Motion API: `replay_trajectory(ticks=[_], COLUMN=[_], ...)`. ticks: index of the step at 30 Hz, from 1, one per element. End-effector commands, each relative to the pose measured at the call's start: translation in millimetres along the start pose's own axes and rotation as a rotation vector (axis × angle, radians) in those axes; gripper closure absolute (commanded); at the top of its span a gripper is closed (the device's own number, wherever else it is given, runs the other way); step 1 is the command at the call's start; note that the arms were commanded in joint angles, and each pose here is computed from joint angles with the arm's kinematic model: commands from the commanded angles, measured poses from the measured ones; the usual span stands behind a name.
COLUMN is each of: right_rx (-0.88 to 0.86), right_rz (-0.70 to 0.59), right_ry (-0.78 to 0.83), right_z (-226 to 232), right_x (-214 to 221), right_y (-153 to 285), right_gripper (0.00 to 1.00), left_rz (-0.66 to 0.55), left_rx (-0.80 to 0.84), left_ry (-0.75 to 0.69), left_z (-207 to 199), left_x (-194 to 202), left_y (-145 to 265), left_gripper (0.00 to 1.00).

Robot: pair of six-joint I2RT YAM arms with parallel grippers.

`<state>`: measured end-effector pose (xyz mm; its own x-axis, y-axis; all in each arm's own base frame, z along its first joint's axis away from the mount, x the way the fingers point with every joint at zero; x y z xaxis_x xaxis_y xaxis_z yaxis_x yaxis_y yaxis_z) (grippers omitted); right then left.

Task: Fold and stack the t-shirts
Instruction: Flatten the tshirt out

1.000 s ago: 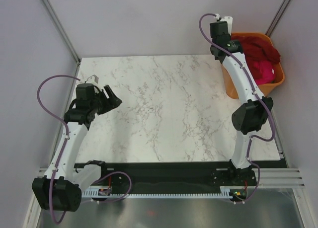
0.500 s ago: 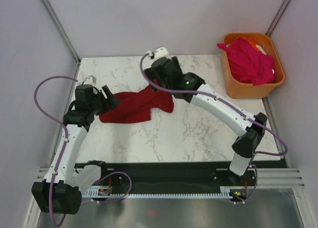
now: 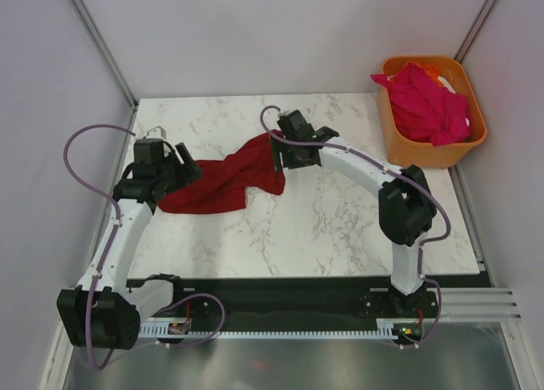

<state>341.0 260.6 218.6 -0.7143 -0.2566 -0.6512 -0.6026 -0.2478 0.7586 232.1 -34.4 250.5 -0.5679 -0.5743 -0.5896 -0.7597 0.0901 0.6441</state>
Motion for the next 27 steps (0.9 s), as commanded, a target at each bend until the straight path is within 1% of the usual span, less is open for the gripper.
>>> replay_trajectory(ticks=[1,2,5,9,12,14,15,17,18,19,21,24,27], right_rx=[-0.199,-0.240,-0.260,-0.228,-0.215,-0.201,-0.179,-0.153,-0.110,-0.094,-0.104,-0.108,-0.136], right_rz=[0.167,0.167,0.185,0.189,0.150,0.114,0.078,0.054,0.026,0.016,-0.007,-0.012,-0.004], right_ry=[-0.012,0.004,0.020,0.020,0.002,-0.008,-0.013,-0.023,-0.034,-0.050,-0.077,-0.110,-0.140], right_z=[30.6,36.1,44.4,45.5,38.8,32.7,30.8,20.2,14.7,6.1,-1.1,-4.9,-6.0], right_x=[45.6,48.6,54.1,52.3,38.0,27.1,16.2,4.4,-5.8,-11.9,-26.2,-36.0,-37.4], right_y=[-41.2,-44.3,-59.4,-83.3,-83.7,-82.6,-82.3,-85.8,-91.2,-96.3,-111.3,-133.9,-152.0], right_gripper=[0.27,0.28,0.30,0.32,0.32,0.31,0.30,0.26,0.24,0.19,0.18,0.19,0.21], left_rz=[-0.031,0.006,0.015,-0.006,-0.025,-0.030,-0.030,-0.028,-0.026,-0.026,-0.027,-0.024,-0.019], left_rx=[-0.018,-0.043,-0.056,-0.069,-0.085,-0.092,-0.095,-0.097,-0.100,-0.100,-0.098,-0.100,-0.102], left_ry=[-0.010,-0.022,-0.014,-0.013,-0.015,-0.015,-0.015,-0.012,-0.013,-0.012,-0.009,-0.009,-0.007], left_z=[-3.1,1.9,4.1,6.6,9.0,10.1,10.6,10.6,10.8,10.7,10.4,10.3,10.3], left_x=[-12.8,-6.8,-4.2,-3.2,-3.1,-2.6,-2.3,-2.1,-2.4,-2.4,-2.3,-2.6,-2.4], left_y=[-0.9,-1.9,-4.4,-1.2,0.7,1.0,0.8,0.0,-0.8,-0.9,-0.5,-1.8,-3.0], left_gripper=[0.25,0.26,0.27,0.27,0.27,0.27,0.27,0.27,0.27,0.28,0.28,0.28,0.28])
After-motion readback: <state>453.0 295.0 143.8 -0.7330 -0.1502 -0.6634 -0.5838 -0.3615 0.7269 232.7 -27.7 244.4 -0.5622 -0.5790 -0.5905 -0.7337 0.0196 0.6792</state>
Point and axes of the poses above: each gripper's point midway between its finger pads, its own y axis back along the fingers, its own z axis along the line the jaws close on, x = y × z, the point moved 10 cm from there along y, back along the fingers, and after that the axes turned 10 degrees about y, right-handed, at the moved point
